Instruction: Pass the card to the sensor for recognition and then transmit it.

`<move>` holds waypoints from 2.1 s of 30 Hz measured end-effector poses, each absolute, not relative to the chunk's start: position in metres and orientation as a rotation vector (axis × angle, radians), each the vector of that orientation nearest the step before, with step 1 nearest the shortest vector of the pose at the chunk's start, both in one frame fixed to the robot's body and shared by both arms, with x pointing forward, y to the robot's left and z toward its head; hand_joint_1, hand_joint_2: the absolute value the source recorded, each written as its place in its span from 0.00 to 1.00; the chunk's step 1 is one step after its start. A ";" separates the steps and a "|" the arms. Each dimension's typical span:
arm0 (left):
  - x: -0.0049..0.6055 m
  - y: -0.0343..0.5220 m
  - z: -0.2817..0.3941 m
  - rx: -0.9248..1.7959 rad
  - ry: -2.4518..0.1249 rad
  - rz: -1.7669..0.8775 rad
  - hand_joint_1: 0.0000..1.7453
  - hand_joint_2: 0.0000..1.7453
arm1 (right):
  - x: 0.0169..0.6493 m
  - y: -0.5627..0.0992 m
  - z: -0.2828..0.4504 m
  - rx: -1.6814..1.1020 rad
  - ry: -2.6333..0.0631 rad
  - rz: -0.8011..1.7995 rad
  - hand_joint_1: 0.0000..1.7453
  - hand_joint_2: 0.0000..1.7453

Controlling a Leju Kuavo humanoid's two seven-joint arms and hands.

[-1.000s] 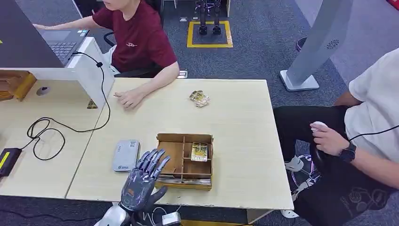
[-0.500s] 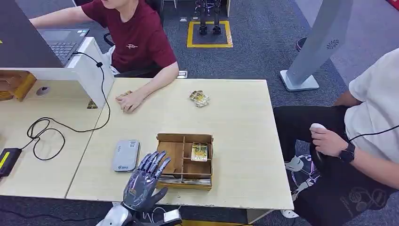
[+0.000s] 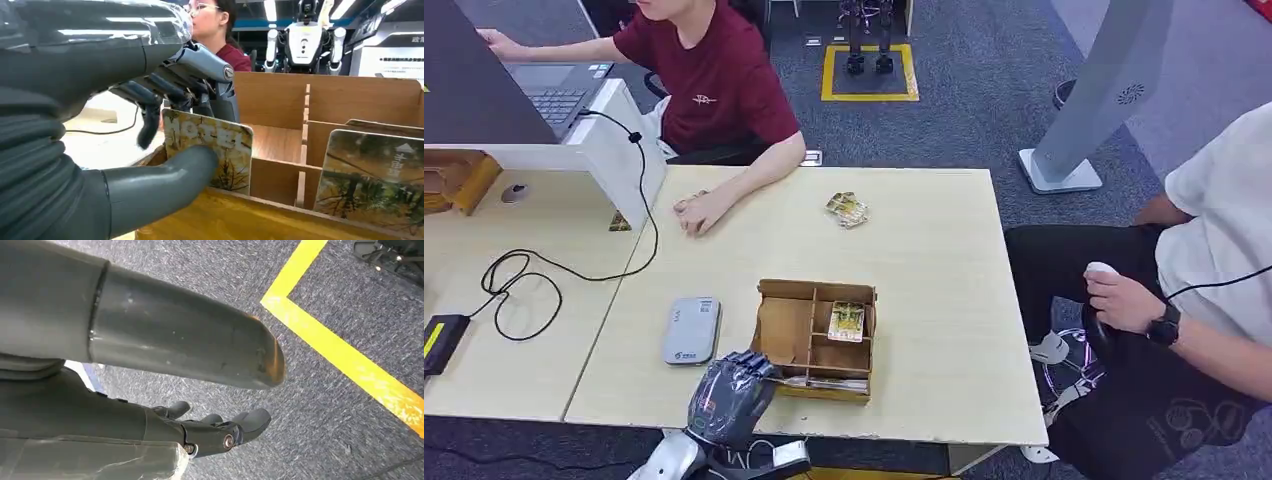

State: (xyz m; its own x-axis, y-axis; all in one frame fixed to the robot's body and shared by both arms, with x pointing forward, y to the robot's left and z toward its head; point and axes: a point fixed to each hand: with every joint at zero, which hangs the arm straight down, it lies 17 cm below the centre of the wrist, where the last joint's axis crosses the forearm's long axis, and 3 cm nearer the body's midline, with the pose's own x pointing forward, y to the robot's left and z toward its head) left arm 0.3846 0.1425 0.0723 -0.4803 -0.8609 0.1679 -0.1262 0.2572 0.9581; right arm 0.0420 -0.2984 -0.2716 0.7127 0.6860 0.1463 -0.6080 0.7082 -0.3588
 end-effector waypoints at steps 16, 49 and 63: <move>0.389 0.140 0.093 0.827 -1.844 -1.205 1.00 1.00 | 0.038 -0.297 -0.272 -0.279 -0.267 0.728 0.00 0.00; 0.497 0.222 0.276 1.205 -1.911 -0.935 1.00 1.00 | 0.046 -0.302 -0.263 -0.310 -0.277 0.741 0.00 0.00; 0.513 0.252 0.252 1.248 -1.793 -0.902 1.00 1.00 | 0.046 -0.302 -0.263 -0.314 -0.275 0.743 0.00 0.00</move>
State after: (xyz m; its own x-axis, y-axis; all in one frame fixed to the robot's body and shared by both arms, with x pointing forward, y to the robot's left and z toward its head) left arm 0.5135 0.2519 0.2516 -0.2345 -0.9539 0.1871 -0.4181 0.2727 0.8665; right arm 0.0464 -0.3023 -0.2630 0.7046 0.6970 0.1332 -0.6158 0.6939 -0.3732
